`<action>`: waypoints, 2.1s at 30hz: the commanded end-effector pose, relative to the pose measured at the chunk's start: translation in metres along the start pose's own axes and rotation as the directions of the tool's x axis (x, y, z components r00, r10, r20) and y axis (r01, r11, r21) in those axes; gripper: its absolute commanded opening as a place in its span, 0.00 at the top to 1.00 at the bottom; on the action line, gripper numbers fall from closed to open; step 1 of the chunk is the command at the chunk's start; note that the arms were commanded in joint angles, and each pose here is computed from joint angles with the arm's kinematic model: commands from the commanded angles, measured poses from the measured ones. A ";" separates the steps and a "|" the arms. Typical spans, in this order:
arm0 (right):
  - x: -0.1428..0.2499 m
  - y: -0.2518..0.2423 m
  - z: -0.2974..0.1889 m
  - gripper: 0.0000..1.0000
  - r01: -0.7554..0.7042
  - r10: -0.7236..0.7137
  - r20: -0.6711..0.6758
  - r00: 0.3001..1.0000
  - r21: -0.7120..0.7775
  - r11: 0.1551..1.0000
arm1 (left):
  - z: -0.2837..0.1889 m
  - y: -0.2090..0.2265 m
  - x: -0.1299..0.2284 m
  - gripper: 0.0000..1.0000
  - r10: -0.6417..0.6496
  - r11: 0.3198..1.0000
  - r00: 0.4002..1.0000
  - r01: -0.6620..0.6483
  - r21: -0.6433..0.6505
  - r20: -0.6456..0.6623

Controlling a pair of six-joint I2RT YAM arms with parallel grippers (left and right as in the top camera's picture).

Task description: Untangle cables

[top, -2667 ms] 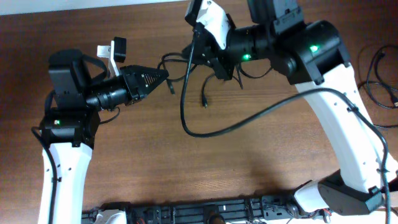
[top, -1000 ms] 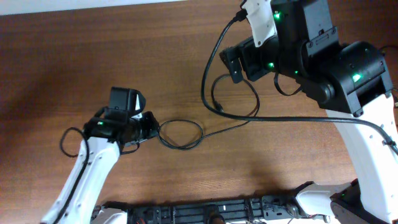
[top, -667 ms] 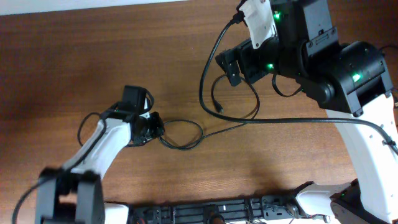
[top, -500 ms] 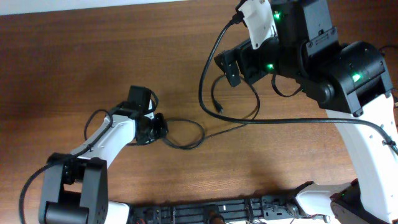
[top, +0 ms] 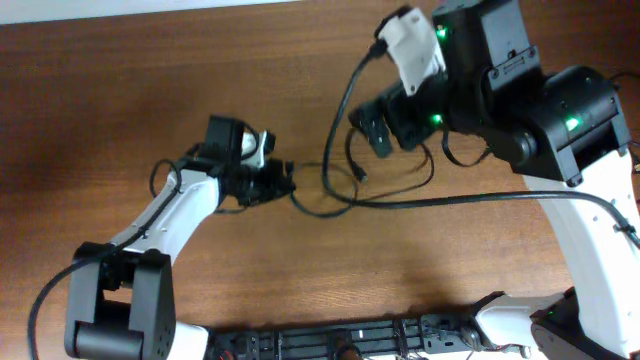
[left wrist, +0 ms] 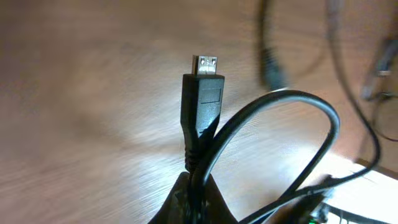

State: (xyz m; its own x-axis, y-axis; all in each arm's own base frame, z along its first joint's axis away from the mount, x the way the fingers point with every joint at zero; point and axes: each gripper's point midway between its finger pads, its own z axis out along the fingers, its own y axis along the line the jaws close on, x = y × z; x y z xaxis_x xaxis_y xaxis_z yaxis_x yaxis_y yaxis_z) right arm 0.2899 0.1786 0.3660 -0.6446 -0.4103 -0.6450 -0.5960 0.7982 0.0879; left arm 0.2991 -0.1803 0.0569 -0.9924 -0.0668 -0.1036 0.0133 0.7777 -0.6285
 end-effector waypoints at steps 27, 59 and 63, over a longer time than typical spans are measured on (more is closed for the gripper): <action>0.055 0.048 0.048 0.01 0.139 -0.253 -0.237 0.938 -0.411 0.901 | -0.180 -0.228 -0.044 0.92 0.375 0.738 0.851 -0.514 0.436 0.369; 0.009 0.045 0.063 0.04 0.120 -0.164 -0.088 0.983 -0.371 0.921 | -0.235 -0.223 -0.065 0.92 0.313 0.753 0.819 -0.522 0.400 0.480; -0.010 0.038 0.068 0.03 0.032 -0.052 -0.053 0.997 -0.321 0.947 | -0.241 -0.221 -0.063 0.92 0.311 0.740 0.823 -0.523 0.422 0.475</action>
State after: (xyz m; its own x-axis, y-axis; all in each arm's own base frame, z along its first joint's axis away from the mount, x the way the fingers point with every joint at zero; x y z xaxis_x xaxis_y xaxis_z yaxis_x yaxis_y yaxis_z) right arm 0.2954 0.2405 0.3243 -0.5566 -0.5533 -0.6197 -0.8090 0.5306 0.2528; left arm 0.3393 -0.2010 0.3669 -0.7753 -0.1130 -0.6214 0.5406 0.3899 -0.7455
